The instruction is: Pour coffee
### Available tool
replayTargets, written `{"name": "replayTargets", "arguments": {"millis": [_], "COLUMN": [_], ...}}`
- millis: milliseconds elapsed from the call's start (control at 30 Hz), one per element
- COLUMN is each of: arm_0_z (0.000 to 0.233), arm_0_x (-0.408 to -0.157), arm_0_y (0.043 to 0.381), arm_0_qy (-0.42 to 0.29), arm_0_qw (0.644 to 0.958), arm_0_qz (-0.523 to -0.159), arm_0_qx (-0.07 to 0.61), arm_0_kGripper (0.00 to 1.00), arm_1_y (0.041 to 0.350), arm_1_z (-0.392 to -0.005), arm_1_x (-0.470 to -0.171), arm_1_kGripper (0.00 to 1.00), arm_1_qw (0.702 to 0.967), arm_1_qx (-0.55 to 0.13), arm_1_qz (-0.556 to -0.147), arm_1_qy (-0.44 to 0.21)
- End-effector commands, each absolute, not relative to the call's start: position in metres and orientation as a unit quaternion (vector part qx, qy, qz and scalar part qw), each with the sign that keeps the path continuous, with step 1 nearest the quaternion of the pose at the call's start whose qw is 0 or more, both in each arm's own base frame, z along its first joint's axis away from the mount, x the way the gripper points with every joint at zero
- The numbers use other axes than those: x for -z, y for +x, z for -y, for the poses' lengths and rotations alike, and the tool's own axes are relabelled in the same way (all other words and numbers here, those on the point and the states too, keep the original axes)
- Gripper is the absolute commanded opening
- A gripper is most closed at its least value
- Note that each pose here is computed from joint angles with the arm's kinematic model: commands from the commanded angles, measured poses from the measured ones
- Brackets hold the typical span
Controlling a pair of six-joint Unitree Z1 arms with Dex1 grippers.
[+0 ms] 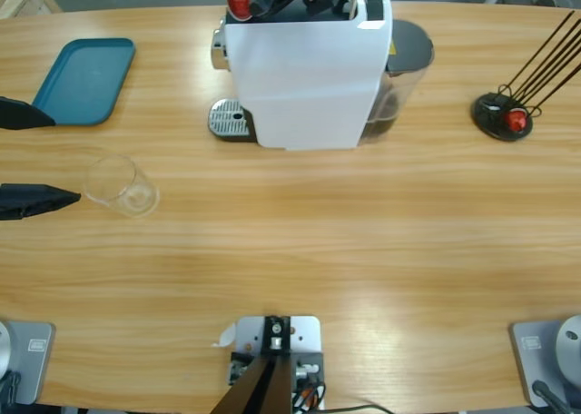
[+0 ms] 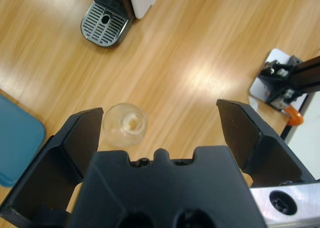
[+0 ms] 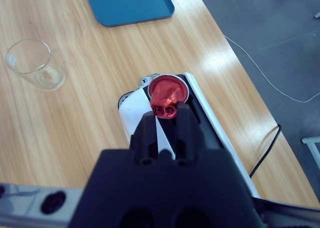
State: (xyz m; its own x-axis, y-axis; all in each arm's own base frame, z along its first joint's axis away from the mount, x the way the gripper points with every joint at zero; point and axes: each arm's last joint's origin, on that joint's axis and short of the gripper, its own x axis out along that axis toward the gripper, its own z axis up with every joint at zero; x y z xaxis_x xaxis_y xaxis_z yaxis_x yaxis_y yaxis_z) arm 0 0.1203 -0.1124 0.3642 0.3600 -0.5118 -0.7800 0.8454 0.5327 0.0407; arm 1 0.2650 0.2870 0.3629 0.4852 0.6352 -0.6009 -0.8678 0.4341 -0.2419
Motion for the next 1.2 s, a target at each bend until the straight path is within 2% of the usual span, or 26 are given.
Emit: {"name": "replayTargets", "arguments": {"millis": [33, 233, 267, 333, 433, 633, 700, 767, 1200], "arm_0_z": [0.110, 0.110, 0.110, 0.110, 0.110, 0.110, 0.110, 0.110, 0.110], "arm_0_x": [-0.356, -0.355, -0.355, -0.355, -0.354, -0.354, -0.354, -0.354, -0.353], "arm_0_y": [0.119, 0.118, 0.118, 0.118, 0.118, 0.118, 0.118, 0.118, 0.118], "arm_0_qy": [0.221, 0.221, 0.221, 0.221, 0.221, 0.221, 0.221, 0.220, 0.218], "arm_0_qw": [0.789, 0.789, 0.789, 0.789, 0.789, 0.789, 0.789, 0.789, 0.791], "arm_0_qz": [-0.381, -0.381, -0.381, -0.381, -0.383, -0.382, -0.381, -0.382, -0.378], "arm_0_qx": [0.428, 0.428, 0.428, 0.428, 0.428, 0.428, 0.428, 0.427, 0.428], "arm_0_kGripper": [1.000, 1.000, 1.000, 1.000, 1.000, 1.000, 1.000, 1.000, 1.000], "arm_1_y": [0.277, 0.279, 0.280, 0.282, 0.284, 0.282, 0.281, 0.278, 0.236], "arm_1_z": [-0.289, -0.293, -0.294, -0.294, -0.293, -0.296, -0.296, -0.296, -0.282], "arm_1_x": [-0.341, -0.338, -0.337, -0.337, -0.338, -0.340, -0.342, -0.344, -0.388], "arm_1_kGripper": [0.000, 0.000, 0.027, 0.250, 0.474, 0.769, 0.838, 0.862, 0.849], "arm_1_qw": [0.814, 0.808, 0.808, 0.810, 0.819, 0.830, 0.832, 0.833, 0.841], "arm_1_qx": [-0.437, -0.449, -0.448, -0.438, -0.415, -0.385, -0.382, -0.381, -0.383], "arm_1_qz": [-0.249, -0.253, -0.256, -0.261, -0.262, -0.256, -0.253, -0.250, -0.217], "arm_1_qy": [-0.291, -0.285, -0.285, -0.289, -0.297, -0.312, -0.314, -0.315, -0.316]}}
